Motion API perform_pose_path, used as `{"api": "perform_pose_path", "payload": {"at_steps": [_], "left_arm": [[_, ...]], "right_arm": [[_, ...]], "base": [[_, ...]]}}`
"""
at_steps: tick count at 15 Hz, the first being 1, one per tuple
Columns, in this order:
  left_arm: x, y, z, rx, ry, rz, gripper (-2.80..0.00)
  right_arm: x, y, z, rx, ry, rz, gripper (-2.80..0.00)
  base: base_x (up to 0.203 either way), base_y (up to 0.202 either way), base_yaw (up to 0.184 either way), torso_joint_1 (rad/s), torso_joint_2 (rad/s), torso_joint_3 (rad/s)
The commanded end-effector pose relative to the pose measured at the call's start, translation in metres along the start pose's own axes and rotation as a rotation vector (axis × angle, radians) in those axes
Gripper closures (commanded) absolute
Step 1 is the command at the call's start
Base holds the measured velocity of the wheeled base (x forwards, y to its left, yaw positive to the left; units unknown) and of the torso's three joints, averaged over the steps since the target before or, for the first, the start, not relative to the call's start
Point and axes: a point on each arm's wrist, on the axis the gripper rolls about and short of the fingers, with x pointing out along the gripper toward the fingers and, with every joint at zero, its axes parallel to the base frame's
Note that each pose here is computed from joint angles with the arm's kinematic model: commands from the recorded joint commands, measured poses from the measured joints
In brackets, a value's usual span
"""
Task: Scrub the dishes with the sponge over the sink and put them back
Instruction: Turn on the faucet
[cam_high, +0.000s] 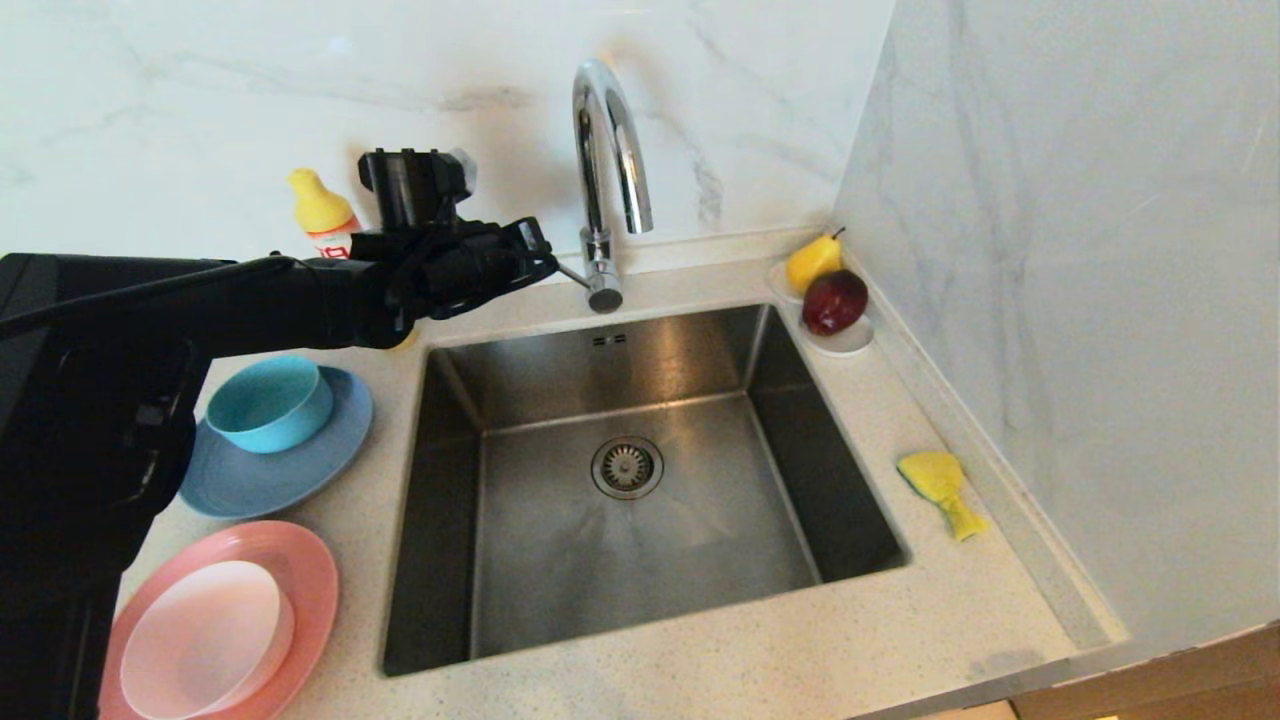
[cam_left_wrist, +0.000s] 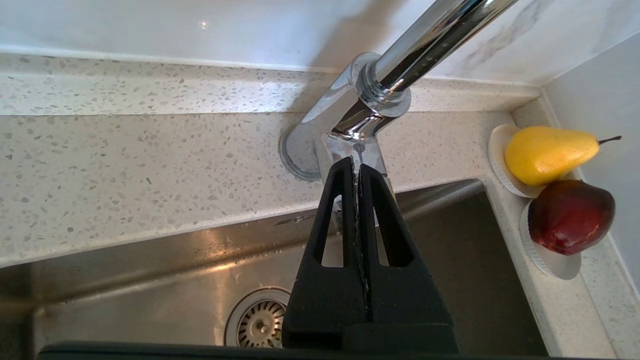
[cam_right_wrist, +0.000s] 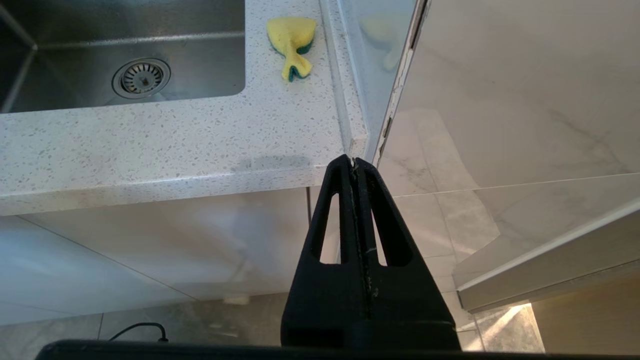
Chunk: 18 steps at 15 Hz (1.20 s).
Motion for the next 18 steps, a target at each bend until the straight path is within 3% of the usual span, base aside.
{"api": "perform_pose_path", "payload": {"at_steps": [1, 5, 18], "left_arm": [[0.003, 0.0, -0.005, -0.005, 0.01, 0.002, 0.0], [0.011, -0.001, -0.018, -0.003, 0.016, 0.001, 0.0], [-0.001, -0.007, -0.014, -0.035, 0.059, 0.014, 0.0]], "right_arm": [[0.0, 0.0, 0.0, 0.0, -0.002, 0.0, 0.0], [0.0, 0.0, 0.0, 0.0, -0.002, 0.0, 0.0], [0.0, 0.0, 0.0, 0.0, -0.002, 0.0, 0.0]], "base": [[0.0, 0.0, 0.0, 0.0, 0.0, 0.0], [0.0, 0.0, 0.0, 0.0, 0.0, 0.0], [0.0, 0.0, 0.0, 0.0, 0.0, 0.0]]}}
